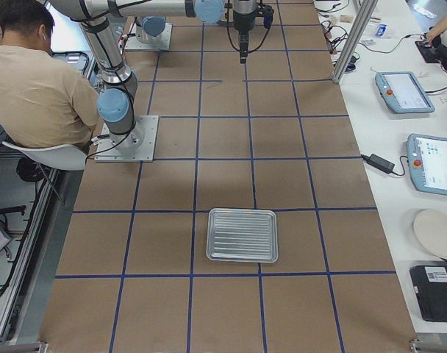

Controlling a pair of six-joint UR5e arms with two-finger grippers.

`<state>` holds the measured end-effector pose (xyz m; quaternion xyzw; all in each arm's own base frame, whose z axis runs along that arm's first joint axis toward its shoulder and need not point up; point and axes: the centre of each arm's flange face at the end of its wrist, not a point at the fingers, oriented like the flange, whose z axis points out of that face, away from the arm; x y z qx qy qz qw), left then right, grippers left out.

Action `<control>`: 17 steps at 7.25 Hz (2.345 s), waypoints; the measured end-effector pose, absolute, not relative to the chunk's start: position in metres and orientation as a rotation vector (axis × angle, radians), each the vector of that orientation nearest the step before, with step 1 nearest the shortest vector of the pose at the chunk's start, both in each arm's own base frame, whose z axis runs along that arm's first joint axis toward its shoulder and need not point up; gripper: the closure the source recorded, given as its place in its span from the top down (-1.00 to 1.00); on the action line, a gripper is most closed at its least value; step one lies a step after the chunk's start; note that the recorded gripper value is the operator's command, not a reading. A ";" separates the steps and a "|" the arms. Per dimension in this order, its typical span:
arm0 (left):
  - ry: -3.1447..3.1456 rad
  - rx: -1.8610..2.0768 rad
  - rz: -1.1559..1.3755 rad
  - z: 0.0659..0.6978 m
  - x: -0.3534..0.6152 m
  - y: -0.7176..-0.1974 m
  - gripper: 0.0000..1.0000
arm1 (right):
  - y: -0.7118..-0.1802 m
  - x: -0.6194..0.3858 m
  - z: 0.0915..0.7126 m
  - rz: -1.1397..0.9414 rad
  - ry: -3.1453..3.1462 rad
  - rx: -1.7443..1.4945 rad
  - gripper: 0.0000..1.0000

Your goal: Place bearing gear from tray to pile

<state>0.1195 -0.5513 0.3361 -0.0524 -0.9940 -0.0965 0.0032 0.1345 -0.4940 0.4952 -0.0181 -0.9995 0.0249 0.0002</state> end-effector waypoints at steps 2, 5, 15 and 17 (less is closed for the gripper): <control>-3.165 -0.202 -0.198 0.391 0.052 -0.553 1.00 | -0.494 0.135 0.495 0.079 -3.140 -0.056 1.00; -3.200 -0.099 -0.030 0.450 -0.062 -0.531 1.00 | -0.494 0.135 0.495 0.079 -3.141 -0.058 1.00; -3.136 -0.223 -0.074 0.476 -0.125 -0.467 1.00 | -0.494 0.135 0.496 0.079 -3.140 -0.056 1.00; -3.137 -0.220 -0.078 0.475 -0.124 -0.467 1.00 | -0.494 0.135 0.496 0.079 -3.140 -0.056 1.00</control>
